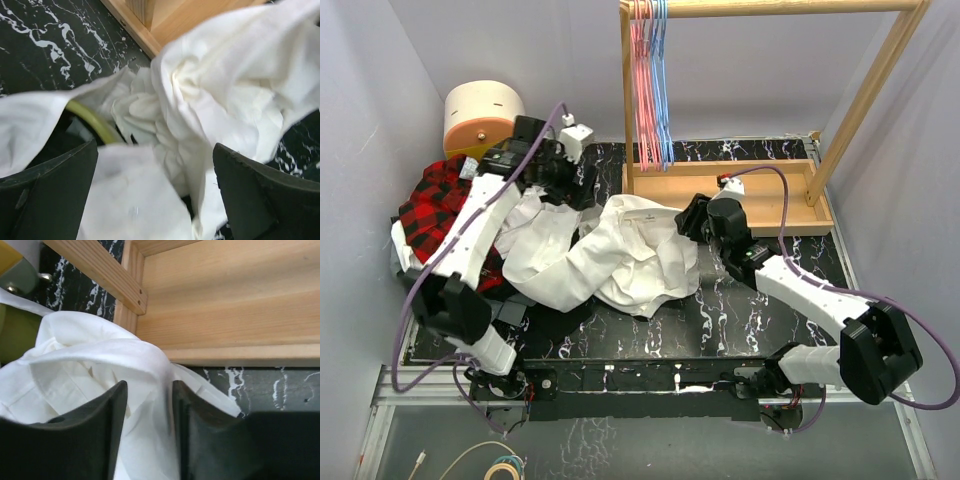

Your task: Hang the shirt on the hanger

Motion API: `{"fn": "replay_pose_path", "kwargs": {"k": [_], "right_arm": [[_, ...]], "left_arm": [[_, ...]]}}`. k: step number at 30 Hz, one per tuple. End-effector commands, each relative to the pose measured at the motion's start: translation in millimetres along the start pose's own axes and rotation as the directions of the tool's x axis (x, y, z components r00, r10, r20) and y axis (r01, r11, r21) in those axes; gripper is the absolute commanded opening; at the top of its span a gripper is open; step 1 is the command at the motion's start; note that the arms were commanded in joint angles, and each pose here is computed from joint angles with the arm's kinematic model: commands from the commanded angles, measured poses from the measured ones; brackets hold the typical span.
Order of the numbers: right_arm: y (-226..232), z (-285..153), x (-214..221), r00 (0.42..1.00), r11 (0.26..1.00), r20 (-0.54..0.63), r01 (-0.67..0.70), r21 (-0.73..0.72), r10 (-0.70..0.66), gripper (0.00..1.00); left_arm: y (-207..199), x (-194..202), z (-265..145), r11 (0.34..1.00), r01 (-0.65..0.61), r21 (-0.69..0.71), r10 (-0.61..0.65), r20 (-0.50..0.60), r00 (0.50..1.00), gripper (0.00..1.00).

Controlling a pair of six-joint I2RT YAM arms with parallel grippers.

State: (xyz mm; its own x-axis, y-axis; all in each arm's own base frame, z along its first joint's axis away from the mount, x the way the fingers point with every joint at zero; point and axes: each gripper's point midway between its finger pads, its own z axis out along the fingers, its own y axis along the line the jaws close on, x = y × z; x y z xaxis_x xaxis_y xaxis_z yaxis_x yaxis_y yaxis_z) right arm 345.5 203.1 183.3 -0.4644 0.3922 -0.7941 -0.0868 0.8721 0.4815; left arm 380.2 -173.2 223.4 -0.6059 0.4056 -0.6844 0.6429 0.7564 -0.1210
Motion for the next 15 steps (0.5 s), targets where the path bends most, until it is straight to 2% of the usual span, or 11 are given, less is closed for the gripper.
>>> {"fn": "replay_pose_path", "kwargs": {"k": [1, 3, 5, 7, 10, 15], "right_arm": [[11.2, 1.9, -33.6, 0.995, 0.995, 0.089, 0.052, -0.082, -0.045, 0.63], [17.2, -3.1, -45.4, 0.987, 0.984, 0.135, 0.103, -0.143, -0.083, 0.85], [27.4, -9.9, -56.3, 0.971, 0.963, 0.192, 0.181, -0.200, -0.143, 0.97], [38.7, -13.9, -63.8, 0.951, 0.935, 0.235, 0.258, -0.244, -0.201, 0.98], [56.9, -15.6, -61.2, 0.916, 0.864, 0.269, 0.378, -0.332, -0.298, 0.98], [70.8, -11.3, -47.8, 0.800, 0.702, 0.407, 0.589, -0.400, -0.440, 1.00]], "left_arm": [[-49.8, 13.6, -89.2, 0.966, -0.210, 0.150, 0.207, 0.038, 0.978, 0.97], [-75.9, 36.3, -107.9, 0.932, -0.243, 0.269, 0.248, 0.015, 0.969, 0.97], [-84.1, 46.6, -111.1, 0.919, -0.240, 0.312, 0.252, 0.001, 0.968, 0.97], [-86.7, 51.1, -105.7, 0.914, -0.213, 0.345, 0.235, -0.023, 0.972, 0.97], [-75.4, 44.3, -84.6, 0.933, -0.179, 0.313, 0.202, -0.040, 0.979, 0.97], [-71.8, 36.4, -42.3, 0.926, -0.163, 0.340, 0.205, -0.091, 0.974, 0.97]]}}
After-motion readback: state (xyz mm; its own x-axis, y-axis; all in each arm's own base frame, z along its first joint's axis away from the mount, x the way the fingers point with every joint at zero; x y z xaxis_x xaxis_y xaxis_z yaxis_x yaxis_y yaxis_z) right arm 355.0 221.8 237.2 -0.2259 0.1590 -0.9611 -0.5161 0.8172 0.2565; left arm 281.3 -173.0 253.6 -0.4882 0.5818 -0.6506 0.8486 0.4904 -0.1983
